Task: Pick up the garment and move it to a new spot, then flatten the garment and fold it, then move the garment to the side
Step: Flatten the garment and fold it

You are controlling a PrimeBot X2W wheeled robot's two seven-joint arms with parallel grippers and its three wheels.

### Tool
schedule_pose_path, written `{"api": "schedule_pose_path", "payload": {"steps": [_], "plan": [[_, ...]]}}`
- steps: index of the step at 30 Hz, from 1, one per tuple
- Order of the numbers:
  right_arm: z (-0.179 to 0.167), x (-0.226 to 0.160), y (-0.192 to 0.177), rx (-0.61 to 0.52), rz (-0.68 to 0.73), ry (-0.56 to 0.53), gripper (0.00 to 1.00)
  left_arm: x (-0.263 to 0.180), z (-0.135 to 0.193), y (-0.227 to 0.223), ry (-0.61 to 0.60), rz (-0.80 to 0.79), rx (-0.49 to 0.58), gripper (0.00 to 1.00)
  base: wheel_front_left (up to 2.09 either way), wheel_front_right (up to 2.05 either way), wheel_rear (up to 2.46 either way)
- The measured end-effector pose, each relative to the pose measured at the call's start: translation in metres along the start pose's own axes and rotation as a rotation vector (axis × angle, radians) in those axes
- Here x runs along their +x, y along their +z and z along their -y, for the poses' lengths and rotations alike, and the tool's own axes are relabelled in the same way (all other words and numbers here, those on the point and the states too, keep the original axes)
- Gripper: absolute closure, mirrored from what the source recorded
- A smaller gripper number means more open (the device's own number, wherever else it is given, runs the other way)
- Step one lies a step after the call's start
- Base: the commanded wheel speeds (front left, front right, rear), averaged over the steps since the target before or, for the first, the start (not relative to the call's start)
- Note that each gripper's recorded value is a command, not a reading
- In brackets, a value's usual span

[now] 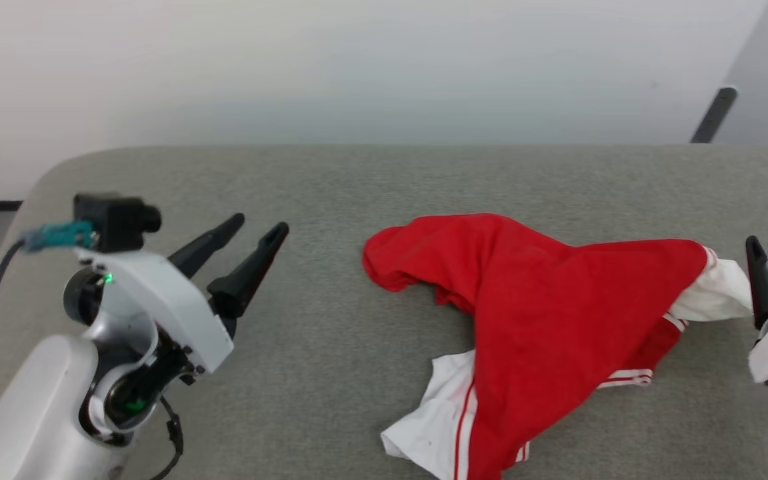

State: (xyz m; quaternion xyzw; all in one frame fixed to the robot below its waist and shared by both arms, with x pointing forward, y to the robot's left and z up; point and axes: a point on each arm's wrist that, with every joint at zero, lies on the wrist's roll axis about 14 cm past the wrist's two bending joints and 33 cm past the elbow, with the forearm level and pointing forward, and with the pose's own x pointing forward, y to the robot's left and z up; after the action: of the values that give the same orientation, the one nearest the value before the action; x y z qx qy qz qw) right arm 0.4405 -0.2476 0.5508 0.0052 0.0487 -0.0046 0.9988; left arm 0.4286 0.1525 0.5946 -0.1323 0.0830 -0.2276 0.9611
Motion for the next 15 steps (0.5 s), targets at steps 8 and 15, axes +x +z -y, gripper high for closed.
{"api": "schedule_pose_path", "payload": {"steps": [8,15], "plan": [[0.007,-0.029,0.005,0.044,0.14,-0.072,0.0,0.028,0.04,-0.039,-0.098,-0.334,-0.085,0.0,0.0,0.0,0.0],[0.024,-0.042,0.003,0.056,0.171,-0.151,0.0,0.031,0.066,-0.087,-0.143,-0.644,-0.144,0.0,0.0,0.0,0.0]]}}
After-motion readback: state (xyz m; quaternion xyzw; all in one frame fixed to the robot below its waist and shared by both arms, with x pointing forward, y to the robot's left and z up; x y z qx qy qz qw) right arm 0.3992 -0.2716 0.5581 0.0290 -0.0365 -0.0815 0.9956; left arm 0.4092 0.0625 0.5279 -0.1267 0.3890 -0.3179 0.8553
